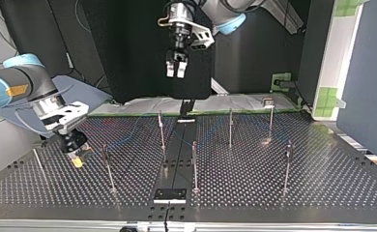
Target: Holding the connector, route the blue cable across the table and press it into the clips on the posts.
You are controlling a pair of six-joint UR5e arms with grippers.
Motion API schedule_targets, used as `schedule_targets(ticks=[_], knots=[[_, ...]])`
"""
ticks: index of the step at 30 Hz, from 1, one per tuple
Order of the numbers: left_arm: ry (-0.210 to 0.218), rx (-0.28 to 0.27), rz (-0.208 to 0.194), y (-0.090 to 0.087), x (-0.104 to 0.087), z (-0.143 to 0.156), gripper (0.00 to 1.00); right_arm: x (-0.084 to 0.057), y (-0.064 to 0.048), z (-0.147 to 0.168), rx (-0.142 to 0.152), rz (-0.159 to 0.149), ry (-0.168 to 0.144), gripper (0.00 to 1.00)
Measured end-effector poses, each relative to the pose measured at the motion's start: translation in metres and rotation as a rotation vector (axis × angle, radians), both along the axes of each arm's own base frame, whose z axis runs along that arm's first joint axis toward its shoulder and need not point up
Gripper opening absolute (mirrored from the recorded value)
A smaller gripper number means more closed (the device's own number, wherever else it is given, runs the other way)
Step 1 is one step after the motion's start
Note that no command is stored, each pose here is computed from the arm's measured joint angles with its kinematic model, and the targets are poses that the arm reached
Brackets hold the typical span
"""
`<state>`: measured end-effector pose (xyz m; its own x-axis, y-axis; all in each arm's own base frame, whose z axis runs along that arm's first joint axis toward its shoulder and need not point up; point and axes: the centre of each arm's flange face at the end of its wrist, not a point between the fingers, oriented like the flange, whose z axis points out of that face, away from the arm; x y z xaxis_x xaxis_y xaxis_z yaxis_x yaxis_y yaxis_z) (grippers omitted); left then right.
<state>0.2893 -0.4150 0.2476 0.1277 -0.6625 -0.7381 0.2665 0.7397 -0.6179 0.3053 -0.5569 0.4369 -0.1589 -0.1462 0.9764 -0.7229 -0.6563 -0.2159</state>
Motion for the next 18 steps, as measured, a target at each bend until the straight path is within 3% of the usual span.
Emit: schedule_targets(ticks=[9, 13, 18], knots=[[0.019, 0.004, 0.127, 0.039, 0.011, -0.023, 1.0, 0.0, 0.0, 0.0, 0.0, 0.0, 0.0, 0.0], [0.042, 0.015, 0.152, 0.05, 0.005, -0.035, 1.0, 0.0, 0.0, 0.0, 0.0, 0.0, 0.0, 0.0], [0.073, 0.051, 0.154, 0.061, -0.009, -0.051, 1.0, 0.0, 0.0, 0.0, 0.0, 0.0, 0.0, 0.0]])
